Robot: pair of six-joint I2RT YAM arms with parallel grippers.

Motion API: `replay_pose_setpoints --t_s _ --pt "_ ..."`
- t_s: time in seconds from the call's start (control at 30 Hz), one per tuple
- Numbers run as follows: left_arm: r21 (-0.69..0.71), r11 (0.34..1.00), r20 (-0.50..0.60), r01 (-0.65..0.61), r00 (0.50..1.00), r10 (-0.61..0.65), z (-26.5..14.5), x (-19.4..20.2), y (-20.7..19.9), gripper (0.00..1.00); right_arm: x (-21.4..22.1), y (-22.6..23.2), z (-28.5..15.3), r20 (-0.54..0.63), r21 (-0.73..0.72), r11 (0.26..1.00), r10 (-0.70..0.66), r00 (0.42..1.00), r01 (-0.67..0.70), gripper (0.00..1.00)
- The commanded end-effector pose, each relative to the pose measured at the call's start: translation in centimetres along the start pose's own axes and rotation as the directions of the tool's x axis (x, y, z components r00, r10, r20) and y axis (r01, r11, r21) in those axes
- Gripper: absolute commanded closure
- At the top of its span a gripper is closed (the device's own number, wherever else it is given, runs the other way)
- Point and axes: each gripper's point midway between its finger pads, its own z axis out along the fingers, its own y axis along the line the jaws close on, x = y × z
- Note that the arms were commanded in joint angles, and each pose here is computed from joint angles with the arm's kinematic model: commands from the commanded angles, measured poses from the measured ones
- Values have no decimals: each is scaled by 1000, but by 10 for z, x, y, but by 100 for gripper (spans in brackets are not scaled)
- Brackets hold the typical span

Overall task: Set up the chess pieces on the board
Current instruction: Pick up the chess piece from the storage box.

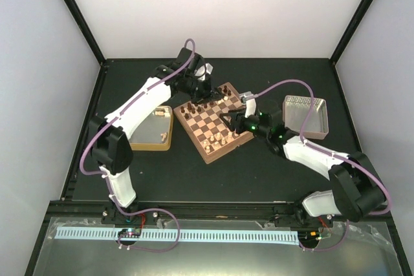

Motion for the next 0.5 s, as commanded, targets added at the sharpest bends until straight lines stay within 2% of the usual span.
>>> replay_pose_setpoints --t_s 0.0,0.33,0.47 --pt "146 989 23 28 999 -31 -26 0 -41 91 -40 24 -7 183 -55 992 -106 977 118 47" --pt "221 974 23 44 998 -50 -39 5 -58 90 -60 26 3 308 -39 983 -156 939 177 47" --pt "230 972 23 45 998 -51 -40 6 -60 90 -70 28 8 348 -18 979 -184 919 203 51"
